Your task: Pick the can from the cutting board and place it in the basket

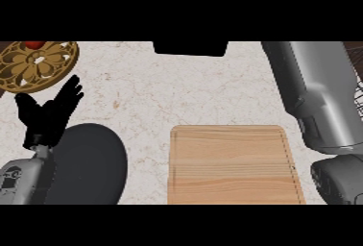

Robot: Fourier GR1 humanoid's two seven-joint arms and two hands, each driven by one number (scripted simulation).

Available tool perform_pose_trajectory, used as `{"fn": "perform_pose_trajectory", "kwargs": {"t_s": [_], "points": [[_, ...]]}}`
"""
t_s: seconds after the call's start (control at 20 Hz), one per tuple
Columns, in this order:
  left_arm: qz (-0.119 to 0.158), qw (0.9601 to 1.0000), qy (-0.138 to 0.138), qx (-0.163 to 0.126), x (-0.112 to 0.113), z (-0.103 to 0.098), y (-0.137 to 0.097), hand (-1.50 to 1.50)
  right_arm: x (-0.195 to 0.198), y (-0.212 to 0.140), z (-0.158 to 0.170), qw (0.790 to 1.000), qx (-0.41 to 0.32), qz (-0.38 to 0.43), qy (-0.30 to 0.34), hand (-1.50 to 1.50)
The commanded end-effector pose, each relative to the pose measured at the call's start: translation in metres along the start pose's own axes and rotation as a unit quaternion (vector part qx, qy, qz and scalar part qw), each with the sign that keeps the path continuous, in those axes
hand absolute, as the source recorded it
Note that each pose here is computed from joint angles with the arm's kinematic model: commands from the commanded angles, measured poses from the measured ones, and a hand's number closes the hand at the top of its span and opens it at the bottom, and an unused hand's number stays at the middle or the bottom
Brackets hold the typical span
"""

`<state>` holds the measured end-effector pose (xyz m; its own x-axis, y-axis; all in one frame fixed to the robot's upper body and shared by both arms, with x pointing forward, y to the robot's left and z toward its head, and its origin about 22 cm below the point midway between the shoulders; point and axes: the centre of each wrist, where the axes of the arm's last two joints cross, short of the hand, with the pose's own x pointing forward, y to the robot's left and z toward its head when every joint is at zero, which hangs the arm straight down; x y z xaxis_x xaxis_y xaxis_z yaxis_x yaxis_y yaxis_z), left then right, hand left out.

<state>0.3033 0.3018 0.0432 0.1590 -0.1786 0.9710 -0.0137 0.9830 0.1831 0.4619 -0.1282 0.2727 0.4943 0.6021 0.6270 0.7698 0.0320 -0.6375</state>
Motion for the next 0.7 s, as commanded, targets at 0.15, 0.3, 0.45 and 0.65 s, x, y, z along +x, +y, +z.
{"fn": "perform_pose_trajectory", "kwargs": {"t_s": [0.15,0.3,0.45,0.65], "points": [[-0.001,1.0000,0.006,-0.003,-0.010,0.010,-0.004,0.00,-0.013,0.004,-0.034,0.990,-0.056,0.054,0.114,1.50],[0.004,1.0000,0.005,0.008,0.002,0.001,0.007,0.00,-0.020,0.004,-0.046,0.988,-0.063,0.061,0.126,1.50],[0.005,0.9999,0.012,0.011,-0.003,0.006,-0.001,0.00,-0.043,0.016,-0.052,0.987,-0.056,0.067,0.132,1.50],[0.004,0.9994,0.016,0.029,-0.008,0.000,0.009,0.00,-0.065,0.023,-0.053,0.988,-0.034,0.087,0.125,1.50]]}}
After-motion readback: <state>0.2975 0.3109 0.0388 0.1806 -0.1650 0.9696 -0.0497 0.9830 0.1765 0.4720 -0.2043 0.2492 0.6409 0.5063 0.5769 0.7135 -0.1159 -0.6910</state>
